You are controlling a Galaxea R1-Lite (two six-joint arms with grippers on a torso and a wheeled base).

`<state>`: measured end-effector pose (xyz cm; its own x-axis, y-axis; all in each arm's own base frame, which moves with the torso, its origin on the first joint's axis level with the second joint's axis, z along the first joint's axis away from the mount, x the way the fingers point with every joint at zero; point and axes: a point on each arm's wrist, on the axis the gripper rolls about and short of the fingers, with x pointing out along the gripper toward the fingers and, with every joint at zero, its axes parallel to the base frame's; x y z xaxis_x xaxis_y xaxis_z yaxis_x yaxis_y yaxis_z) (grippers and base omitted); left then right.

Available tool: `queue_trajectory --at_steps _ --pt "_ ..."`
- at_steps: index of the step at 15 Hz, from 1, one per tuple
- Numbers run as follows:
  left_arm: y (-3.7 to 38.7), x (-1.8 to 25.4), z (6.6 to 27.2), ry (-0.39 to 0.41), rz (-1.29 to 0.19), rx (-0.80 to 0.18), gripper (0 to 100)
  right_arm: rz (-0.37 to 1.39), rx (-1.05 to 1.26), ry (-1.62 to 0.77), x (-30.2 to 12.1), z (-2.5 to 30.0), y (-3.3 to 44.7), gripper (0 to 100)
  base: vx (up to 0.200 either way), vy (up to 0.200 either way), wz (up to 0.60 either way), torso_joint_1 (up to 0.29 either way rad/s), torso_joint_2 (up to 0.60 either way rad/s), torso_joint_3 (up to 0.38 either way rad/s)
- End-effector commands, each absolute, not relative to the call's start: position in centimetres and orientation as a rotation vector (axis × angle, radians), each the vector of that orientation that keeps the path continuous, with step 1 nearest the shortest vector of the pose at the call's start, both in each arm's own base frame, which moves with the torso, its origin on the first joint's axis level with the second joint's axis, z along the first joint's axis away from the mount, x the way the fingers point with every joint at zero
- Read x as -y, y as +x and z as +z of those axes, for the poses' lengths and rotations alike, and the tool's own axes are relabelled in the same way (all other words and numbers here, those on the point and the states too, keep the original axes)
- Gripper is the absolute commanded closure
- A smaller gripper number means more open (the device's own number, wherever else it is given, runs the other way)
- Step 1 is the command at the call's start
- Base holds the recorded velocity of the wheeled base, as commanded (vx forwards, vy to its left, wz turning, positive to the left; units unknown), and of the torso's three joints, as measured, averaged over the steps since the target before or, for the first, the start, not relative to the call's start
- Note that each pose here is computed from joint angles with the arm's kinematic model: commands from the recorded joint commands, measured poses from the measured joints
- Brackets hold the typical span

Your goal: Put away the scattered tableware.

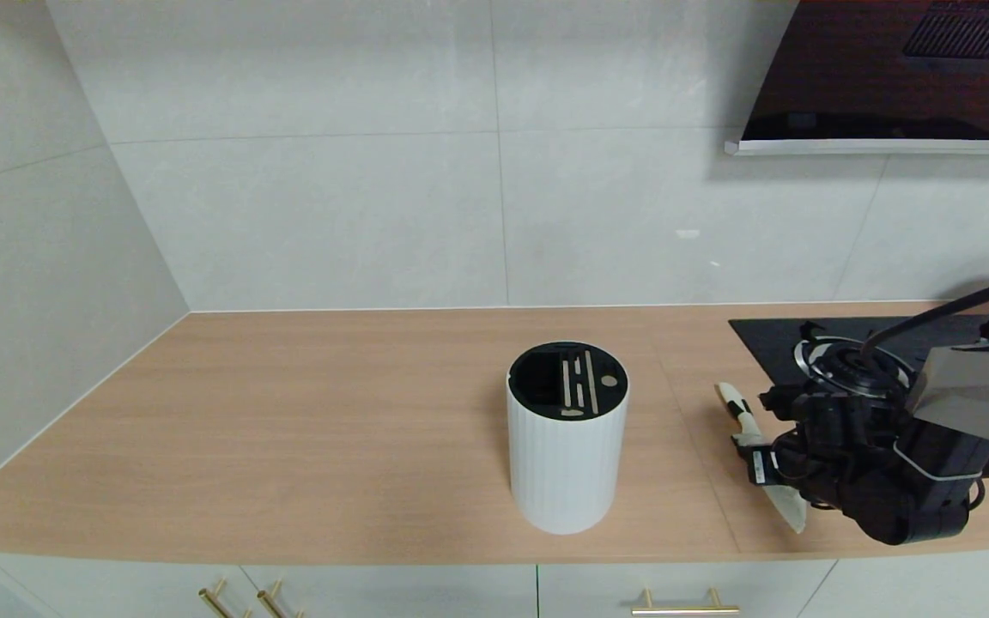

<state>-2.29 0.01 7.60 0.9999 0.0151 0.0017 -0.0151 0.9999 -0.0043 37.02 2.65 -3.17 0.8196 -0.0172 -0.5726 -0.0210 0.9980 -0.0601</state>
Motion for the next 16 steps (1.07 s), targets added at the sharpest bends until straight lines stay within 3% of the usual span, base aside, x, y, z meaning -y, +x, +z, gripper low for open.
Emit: queue_trajectory --at_steps 1,6,8,12,14,16 --pt "-2.3 0.0 7.6 -0.005 0.017 0.002 0 0.001 -0.622 -0.067 -2.7 -3.4 36.9 100 0.0 0.0 0.0 0.0 0.0 0.0" --pt "-2.3 0.0 7.6 -0.003 0.015 0.0 0 0.0 -0.61 -0.067 -2.7 -3.0 36.9 100 0.0 0.0 0.0 0.0 0.0 0.0" --pt "-2.3 0.0 7.6 -0.002 0.017 0.0 0 -0.003 -0.572 -0.063 -2.6 -1.4 36.8 100 0.0 0.0 0.0 0.0 0.0 0.0" --pt "-2.3 0.0 7.7 0.008 0.012 0.009 0 0.001 -0.41 -0.046 -2.6 5.9 34.7 100 0.0 0.0 0.0 0.0 0.0 0.0" --pt "-3.2 0.2 10.7 0.012 -0.073 0.115 0 0.033 -0.327 -0.037 -3.6 9.6 33.2 100 0.0 0.0 0.0 0.0 0.0 0.0" --pt "-2.8 0.5 14.4 0.009 -0.212 0.066 0 0.08 -0.289 -0.009 -5.1 12.3 31.5 100 0.0 0.0 0.0 0.0 0.0 0.0"
